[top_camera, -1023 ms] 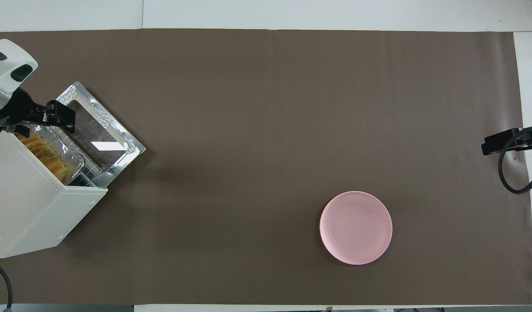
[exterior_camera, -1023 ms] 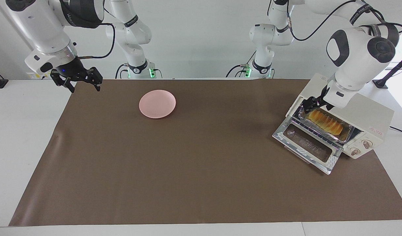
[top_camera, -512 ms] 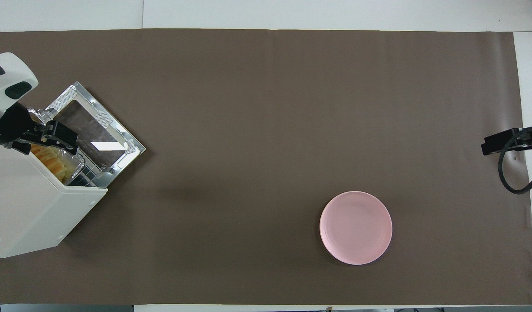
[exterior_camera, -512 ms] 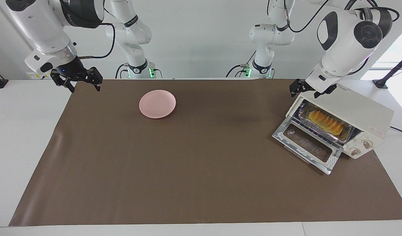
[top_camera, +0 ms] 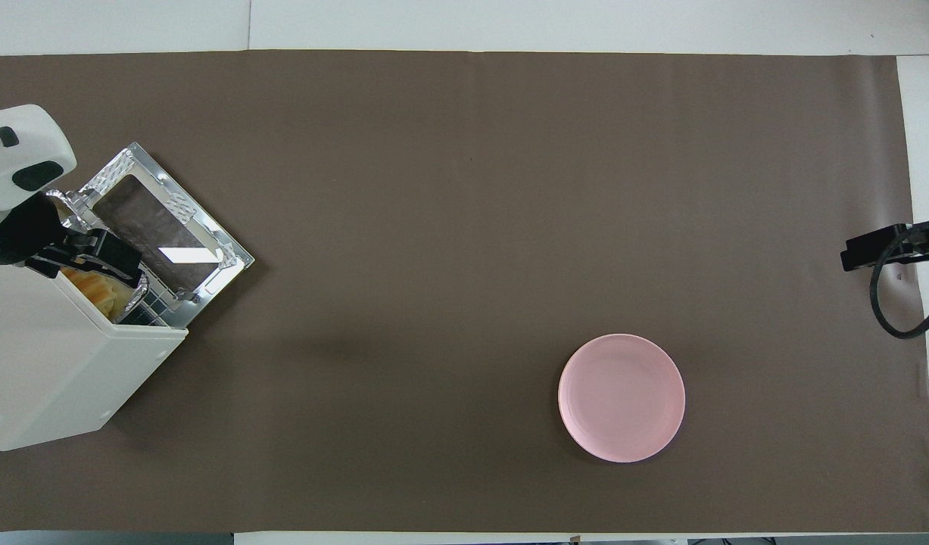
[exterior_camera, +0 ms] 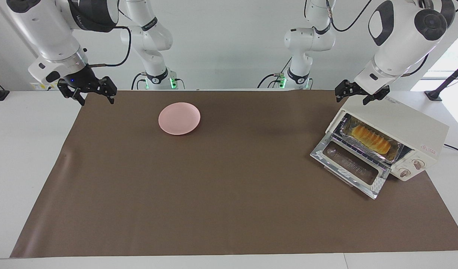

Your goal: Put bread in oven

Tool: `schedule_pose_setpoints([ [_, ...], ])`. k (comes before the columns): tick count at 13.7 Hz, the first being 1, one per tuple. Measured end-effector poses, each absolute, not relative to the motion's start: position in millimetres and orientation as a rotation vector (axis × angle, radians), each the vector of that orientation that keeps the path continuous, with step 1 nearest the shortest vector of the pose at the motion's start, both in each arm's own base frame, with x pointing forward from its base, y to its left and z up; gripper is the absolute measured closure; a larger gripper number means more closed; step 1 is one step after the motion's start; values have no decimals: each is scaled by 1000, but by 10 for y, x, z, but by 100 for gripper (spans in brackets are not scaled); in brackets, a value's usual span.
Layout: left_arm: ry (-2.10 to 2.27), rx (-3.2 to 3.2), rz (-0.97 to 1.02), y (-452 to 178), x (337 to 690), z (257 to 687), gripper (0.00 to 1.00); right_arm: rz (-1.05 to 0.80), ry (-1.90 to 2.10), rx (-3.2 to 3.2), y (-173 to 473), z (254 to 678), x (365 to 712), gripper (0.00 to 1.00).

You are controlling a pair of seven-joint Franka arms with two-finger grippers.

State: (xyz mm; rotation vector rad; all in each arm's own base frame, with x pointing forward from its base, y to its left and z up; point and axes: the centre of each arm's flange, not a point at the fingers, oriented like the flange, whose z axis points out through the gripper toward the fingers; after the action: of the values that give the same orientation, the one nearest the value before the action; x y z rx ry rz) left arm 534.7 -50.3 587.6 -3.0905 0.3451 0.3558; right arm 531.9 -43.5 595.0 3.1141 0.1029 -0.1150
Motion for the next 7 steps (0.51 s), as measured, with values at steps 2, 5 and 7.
schedule_pose_setpoints([
  [2, 341, -3094, 343, -472, 5245, 5887, 0, -115, 103, 3114, -435, 5950, 5319, 0],
  [5, 336, -3097, 329, -450, 5184, 5850, 0, -115, 103, 3114, -435, 5950, 5319, 0],
  [7, 319, -3102, 246, -528, 5239, 5885, 0, -115, 103, 3114, -435, 5950, 5319, 0],
])
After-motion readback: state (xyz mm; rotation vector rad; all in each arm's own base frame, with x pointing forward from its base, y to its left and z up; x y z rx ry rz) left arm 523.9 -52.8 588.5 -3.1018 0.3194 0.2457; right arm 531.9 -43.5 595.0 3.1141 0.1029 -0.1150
